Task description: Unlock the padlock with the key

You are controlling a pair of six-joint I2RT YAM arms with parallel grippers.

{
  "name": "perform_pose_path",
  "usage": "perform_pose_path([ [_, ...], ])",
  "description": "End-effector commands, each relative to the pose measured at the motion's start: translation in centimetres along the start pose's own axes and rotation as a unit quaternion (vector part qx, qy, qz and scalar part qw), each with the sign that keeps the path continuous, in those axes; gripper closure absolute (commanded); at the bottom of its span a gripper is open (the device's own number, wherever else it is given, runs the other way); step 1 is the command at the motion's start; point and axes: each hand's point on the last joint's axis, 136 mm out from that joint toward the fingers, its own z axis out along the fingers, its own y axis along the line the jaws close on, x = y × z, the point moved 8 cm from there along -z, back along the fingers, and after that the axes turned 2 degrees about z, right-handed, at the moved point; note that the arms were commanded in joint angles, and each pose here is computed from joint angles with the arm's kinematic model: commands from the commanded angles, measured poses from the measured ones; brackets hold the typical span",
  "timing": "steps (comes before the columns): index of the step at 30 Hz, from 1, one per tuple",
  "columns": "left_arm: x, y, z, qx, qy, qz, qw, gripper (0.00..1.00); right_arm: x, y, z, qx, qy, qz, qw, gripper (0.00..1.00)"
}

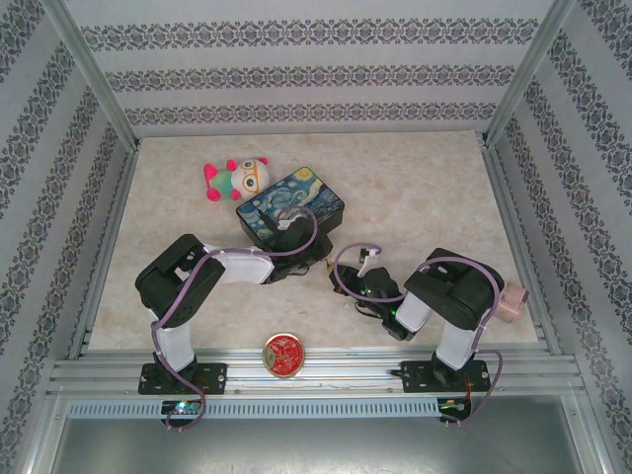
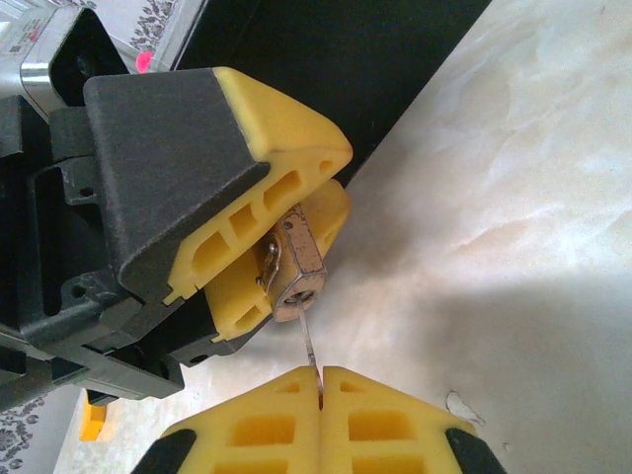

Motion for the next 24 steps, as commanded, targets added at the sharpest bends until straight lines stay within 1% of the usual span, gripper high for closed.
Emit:
perform_pose_path([
  [1,1.4,1.2,-0.1,-0.018,0.041,-0.009,0.999,0.87,-0.8,0.7,0.3,-0.016,-0.026,0.005,1.0,1.0],
  [15,1.4,1.2,-0.1,-0.018,0.042,-0.007,0.999,0.87,-1.5,1.0,0.1,-0.029,-0.026,0.005,0.999,1.0],
  [24,1.5,1.1,-0.1,-0.017,0.045,-0.003,0.999,0.87,-1.9,1.5,0.6,-0.052,-0.007,0.008,0.999,1.0],
])
